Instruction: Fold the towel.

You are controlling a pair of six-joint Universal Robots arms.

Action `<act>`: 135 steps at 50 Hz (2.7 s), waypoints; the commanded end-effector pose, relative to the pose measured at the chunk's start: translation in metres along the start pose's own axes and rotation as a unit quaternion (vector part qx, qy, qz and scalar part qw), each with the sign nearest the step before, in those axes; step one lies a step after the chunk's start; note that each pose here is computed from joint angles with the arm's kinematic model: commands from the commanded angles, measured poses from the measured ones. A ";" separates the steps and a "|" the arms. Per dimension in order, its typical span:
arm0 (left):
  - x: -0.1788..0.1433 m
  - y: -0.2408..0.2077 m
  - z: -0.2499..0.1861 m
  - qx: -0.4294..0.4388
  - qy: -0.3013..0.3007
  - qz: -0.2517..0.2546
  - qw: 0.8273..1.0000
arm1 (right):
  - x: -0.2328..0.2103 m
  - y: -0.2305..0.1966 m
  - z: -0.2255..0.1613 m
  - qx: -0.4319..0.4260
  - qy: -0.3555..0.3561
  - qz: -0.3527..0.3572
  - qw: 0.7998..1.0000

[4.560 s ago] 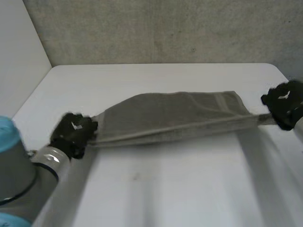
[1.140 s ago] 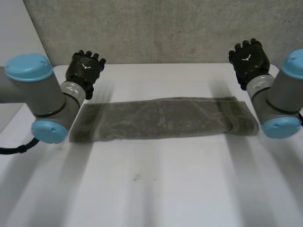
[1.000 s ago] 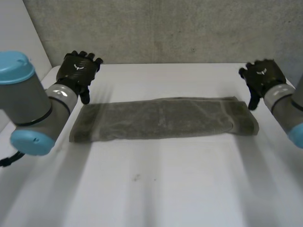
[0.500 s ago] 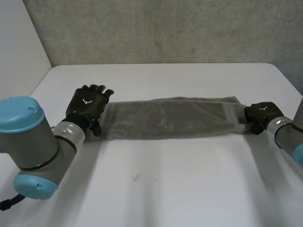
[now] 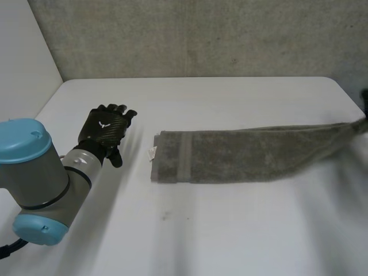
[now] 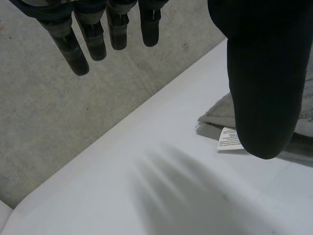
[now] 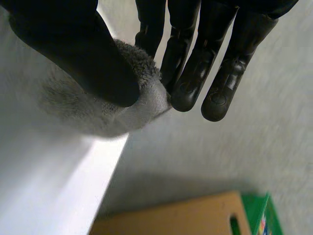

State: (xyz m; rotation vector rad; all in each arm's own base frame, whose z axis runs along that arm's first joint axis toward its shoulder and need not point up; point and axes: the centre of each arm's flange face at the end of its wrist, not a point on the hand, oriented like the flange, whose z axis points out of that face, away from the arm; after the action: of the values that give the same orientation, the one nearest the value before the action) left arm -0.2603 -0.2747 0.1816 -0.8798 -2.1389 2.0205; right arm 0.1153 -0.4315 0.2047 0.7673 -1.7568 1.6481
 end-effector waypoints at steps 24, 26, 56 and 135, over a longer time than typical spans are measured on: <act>0.004 -0.005 -0.001 0.010 0.005 0.001 1.000 | -0.230 -0.165 -0.198 0.390 -0.291 -0.118 0.866; 0.005 -0.009 0.001 0.018 0.006 0.002 1.000 | -0.203 -0.177 -0.193 0.360 -0.278 -0.047 0.889; 0.060 -0.035 0.011 0.075 0.070 -0.054 0.993 | -0.131 -0.025 -0.102 -0.019 -0.285 0.215 0.934; 0.023 -0.019 -0.005 0.045 0.026 -0.062 0.997 | -0.140 -0.066 -0.112 -0.038 -0.277 0.323 0.904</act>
State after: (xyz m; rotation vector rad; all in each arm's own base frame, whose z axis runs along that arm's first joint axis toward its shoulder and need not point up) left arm -0.2843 -0.2607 0.1951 -0.7556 -1.9972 2.0033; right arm 0.2759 -0.3304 0.1631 0.7099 -2.6306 1.9834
